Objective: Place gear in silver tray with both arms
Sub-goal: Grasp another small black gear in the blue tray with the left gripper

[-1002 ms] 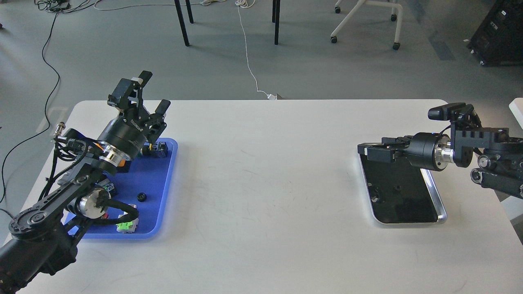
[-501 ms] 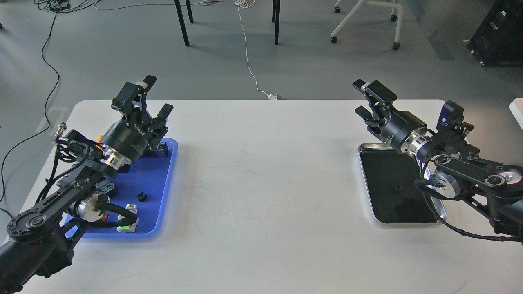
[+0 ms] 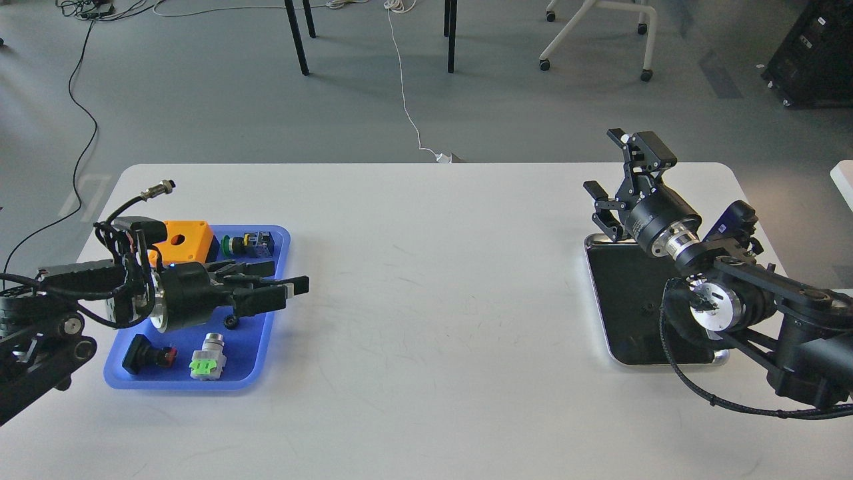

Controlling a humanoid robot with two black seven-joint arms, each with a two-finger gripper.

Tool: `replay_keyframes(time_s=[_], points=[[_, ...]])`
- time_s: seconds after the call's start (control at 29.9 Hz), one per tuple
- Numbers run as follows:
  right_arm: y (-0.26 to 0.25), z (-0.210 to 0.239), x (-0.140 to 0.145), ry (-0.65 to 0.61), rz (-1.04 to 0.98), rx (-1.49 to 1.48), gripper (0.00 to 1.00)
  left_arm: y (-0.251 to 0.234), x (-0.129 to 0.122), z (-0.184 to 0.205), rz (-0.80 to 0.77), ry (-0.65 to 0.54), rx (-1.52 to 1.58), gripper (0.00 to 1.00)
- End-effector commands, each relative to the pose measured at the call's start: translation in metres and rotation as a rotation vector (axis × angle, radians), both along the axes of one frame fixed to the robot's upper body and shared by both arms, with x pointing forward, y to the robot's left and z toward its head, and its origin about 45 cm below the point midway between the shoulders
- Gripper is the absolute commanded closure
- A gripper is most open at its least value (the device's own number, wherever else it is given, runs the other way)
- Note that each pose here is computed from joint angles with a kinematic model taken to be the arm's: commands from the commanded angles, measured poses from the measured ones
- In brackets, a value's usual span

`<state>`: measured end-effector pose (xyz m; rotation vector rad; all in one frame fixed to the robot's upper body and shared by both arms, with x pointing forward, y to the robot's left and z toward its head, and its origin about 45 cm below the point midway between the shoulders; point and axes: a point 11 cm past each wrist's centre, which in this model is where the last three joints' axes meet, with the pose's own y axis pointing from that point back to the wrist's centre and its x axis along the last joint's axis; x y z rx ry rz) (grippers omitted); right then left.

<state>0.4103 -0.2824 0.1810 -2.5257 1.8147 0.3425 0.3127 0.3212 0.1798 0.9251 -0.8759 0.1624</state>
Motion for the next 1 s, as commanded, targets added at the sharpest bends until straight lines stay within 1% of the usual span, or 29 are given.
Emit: replay_keyframes(time_s=[0.0,0.17,0.27,0.33,0.43,0.47,0.7,0.97], points=[[0.005,-0.002,-0.001,0.003,0.009,0.006,0.03,0.012,0.006,0.003,-0.126,-0.07,0.239,0.02],[0.009,-0.003,-0.001,0.004,0.015,0.01,0.03,0.009,0.011,0.002,-0.2,-0.051,0.322,0.06],[0.009,-0.003,-0.001,0.004,0.015,0.01,0.03,0.015,0.016,-0.001,-0.204,-0.038,0.36,0.11],[0.008,-0.002,-0.001,0.004,0.014,0.009,0.03,0.02,0.017,-0.006,-0.193,-0.025,0.376,0.18],[0.008,-0.003,-0.002,0.006,0.015,0.007,0.03,0.023,0.019,-0.012,-0.181,-0.014,0.382,0.35],[0.008,-0.003,-0.002,0.006,0.016,0.008,0.03,0.025,0.019,-0.013,-0.175,-0.013,0.385,0.4],[0.008,-0.005,-0.003,0.006,0.019,0.004,0.03,0.028,0.014,-0.022,-0.179,0.012,0.392,0.4],[0.006,-0.004,-0.003,0.005,0.016,0.0,0.03,0.034,0.013,-0.024,-0.165,0.02,0.403,0.4]])
